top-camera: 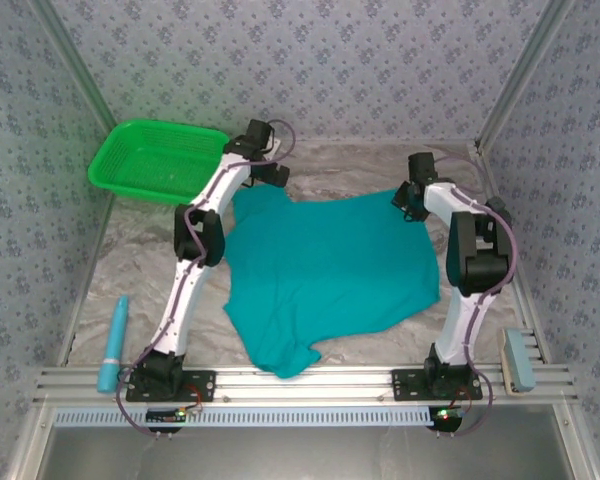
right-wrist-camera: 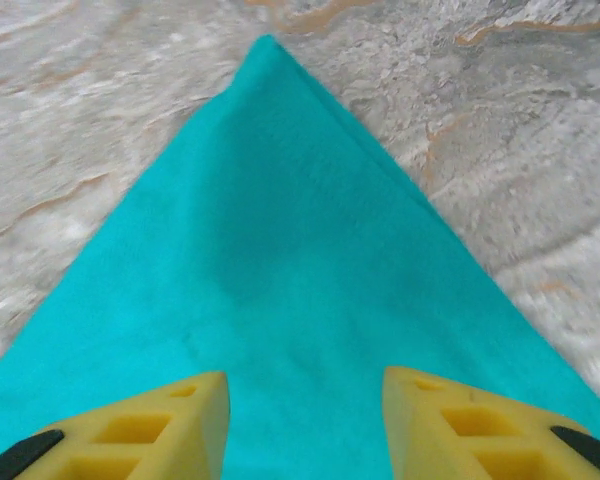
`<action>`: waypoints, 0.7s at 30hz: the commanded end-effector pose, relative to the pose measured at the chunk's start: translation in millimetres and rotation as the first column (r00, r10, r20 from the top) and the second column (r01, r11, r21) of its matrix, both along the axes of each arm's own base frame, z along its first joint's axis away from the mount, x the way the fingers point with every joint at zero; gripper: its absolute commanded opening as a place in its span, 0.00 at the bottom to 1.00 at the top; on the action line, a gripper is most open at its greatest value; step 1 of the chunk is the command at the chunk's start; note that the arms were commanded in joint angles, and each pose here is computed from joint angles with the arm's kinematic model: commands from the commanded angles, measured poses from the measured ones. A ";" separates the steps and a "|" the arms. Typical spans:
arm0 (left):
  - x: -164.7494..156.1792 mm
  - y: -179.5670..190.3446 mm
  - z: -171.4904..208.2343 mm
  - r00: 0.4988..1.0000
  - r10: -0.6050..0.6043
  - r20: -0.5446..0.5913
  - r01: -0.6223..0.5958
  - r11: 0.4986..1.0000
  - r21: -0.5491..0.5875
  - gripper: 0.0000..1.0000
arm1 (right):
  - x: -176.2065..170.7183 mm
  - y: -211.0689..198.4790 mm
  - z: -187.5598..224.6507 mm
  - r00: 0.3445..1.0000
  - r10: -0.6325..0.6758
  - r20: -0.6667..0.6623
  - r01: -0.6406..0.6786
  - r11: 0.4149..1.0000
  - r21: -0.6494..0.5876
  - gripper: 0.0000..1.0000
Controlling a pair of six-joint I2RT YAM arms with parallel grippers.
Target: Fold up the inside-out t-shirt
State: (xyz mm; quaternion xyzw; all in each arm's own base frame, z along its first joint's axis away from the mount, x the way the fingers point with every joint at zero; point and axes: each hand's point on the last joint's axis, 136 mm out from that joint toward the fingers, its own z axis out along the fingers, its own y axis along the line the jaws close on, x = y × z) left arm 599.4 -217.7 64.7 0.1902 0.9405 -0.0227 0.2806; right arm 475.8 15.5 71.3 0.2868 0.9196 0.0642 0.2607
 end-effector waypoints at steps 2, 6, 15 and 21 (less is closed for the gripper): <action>-45.5 -32.8 100.8 0.998 -0.033 0.061 0.038 0.996 -0.080 1.00 | -53.0 6.6 49.7 0.998 0.056 0.002 -0.056 0.997 -0.051 0.47; -99.1 -26.4 97.3 0.989 0.129 -0.076 -0.141 0.970 -0.199 1.00 | -94.6 56.6 55.3 0.957 0.288 0.026 -0.288 0.958 -0.017 0.46; -156.5 2.7 23.9 0.892 0.305 -0.335 -0.405 0.866 -0.291 1.00 | -106.6 144.1 75.2 0.819 0.561 0.117 -0.548 0.827 -0.130 0.46; -119.0 17.0 -27.1 0.871 0.361 -0.333 -0.417 0.902 -0.113 0.98 | -99.5 143.5 74.8 0.823 0.548 0.148 -0.535 0.836 -0.119 0.45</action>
